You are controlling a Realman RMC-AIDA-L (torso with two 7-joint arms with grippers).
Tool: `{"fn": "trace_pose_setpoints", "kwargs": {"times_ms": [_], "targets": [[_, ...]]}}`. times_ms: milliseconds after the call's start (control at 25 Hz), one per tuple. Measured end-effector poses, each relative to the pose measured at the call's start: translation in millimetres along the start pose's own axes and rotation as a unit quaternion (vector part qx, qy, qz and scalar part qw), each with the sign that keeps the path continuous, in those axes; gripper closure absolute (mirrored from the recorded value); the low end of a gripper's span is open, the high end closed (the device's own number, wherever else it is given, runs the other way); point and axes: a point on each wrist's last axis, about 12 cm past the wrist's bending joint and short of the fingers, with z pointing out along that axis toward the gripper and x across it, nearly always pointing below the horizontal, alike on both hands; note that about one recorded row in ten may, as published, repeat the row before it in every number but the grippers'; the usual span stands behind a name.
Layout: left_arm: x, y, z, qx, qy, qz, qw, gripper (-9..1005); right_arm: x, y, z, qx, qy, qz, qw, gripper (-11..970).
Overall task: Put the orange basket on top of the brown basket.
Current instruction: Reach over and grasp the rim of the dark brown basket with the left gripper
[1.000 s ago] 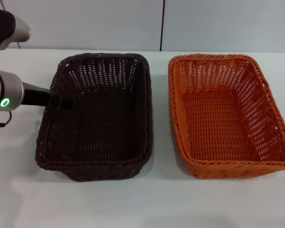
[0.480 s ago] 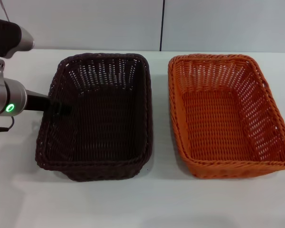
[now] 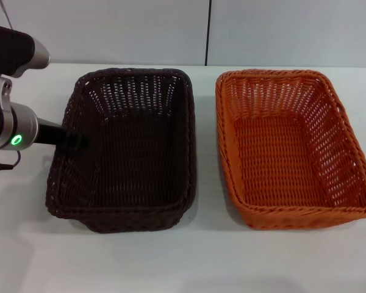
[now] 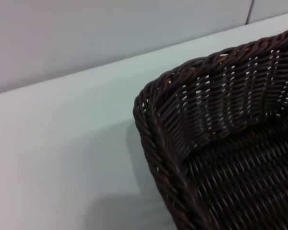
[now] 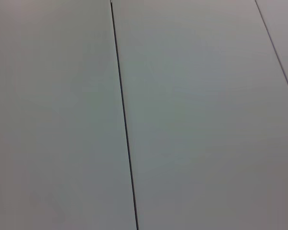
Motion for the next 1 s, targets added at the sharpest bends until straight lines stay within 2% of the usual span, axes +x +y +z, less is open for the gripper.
{"fn": "trace_pose_setpoints", "kwargs": {"times_ms": [160,280,560,640,720,760,840,960,1000], "targets": [[-1,1.0,-1,-0.003,-0.005,0.000,1.000,389,0,-0.1,0,0.000,-0.001,0.000,1.000,162],[0,1.5,-1,-0.004,-0.005,0.006,1.000,589,-1,-0.4,-1,0.000,-0.001,0.000,1.000,162],[0,1.1,-1,-0.003,-0.004,0.021,1.000,696,-1,-0.3,-1,0.000,-0.002,0.000,1.000,161],[-2,1.9,-3,0.001,0.002,0.069,0.998,697,-1,-0.3,-1,0.000,-0.004,0.000,1.000,161],[-3,3.3,-4,0.005,0.005,0.088,0.996,699,-2,-0.5,-1,-0.001,-0.006,0.000,1.000,162],[-8,11.1,-10,0.010,0.005,0.131,0.991,701,-2,-0.6,-1,-0.001,-0.007,-0.001,1.000,162],[-11,16.3,-12,0.011,0.002,0.146,0.989,706,-2,-0.6,-1,-0.001,-0.008,-0.001,1.000,162],[-11,16.3,-12,0.011,0.002,0.146,0.989,712,-3,-0.1,0,-0.001,-0.012,0.001,1.000,161],[-24,30.8,-20,0.014,-0.009,0.193,0.981,714,-3,-0.1,0,-0.001,-0.012,0.001,1.000,161]]}}
